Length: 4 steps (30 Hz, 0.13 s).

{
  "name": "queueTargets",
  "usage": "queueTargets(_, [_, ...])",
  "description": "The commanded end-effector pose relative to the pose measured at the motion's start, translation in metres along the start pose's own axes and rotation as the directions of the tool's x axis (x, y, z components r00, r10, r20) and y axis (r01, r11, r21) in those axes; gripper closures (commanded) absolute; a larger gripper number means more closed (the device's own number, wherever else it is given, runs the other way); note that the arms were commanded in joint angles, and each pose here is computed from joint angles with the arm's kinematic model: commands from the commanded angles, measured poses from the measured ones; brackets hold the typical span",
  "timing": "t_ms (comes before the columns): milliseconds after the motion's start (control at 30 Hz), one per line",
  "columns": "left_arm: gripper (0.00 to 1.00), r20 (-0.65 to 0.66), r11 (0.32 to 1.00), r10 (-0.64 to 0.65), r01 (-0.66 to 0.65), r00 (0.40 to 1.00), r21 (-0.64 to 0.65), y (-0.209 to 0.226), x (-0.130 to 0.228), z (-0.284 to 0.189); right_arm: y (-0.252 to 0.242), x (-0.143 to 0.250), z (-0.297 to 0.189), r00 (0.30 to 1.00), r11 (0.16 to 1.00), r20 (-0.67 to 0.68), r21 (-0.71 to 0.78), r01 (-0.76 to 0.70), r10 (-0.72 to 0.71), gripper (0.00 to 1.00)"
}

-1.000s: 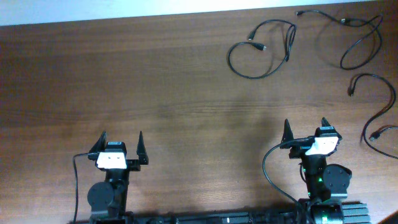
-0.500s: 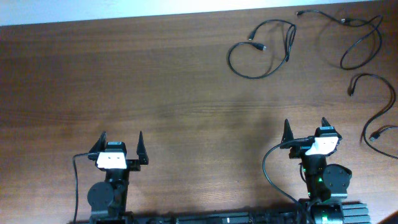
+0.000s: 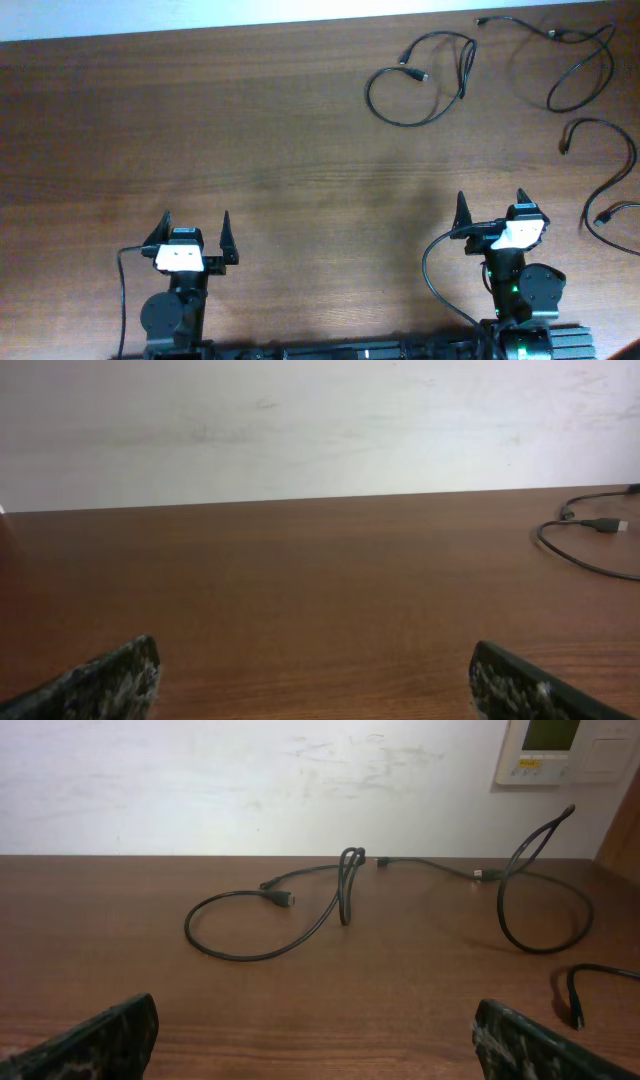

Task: Untangle cables

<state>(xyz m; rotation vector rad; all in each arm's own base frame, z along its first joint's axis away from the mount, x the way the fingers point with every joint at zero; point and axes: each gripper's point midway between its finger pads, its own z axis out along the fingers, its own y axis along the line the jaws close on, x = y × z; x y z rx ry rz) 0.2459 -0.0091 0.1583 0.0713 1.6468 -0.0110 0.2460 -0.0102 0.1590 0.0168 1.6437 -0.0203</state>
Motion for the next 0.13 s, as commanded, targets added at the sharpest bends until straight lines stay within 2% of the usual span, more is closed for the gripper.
queueTargets(0, [0.01, 0.0, 1.0, -0.013, 0.013, 1.0, -0.01, 0.0013, 0.0016, 0.0, -0.0005, 0.0028, 0.0001, 1.0, 1.0, -0.003, 0.006, -0.001, 0.001, 0.01])
queueTargets(100, [0.01, 0.0, 1.0, -0.013, 0.013, 1.0, -0.01, 0.0013, 0.0016, 0.0, -0.0005, 0.0027, 0.0001, 1.0, 1.0, -0.003, 0.006, -0.001, 0.001, 0.01])
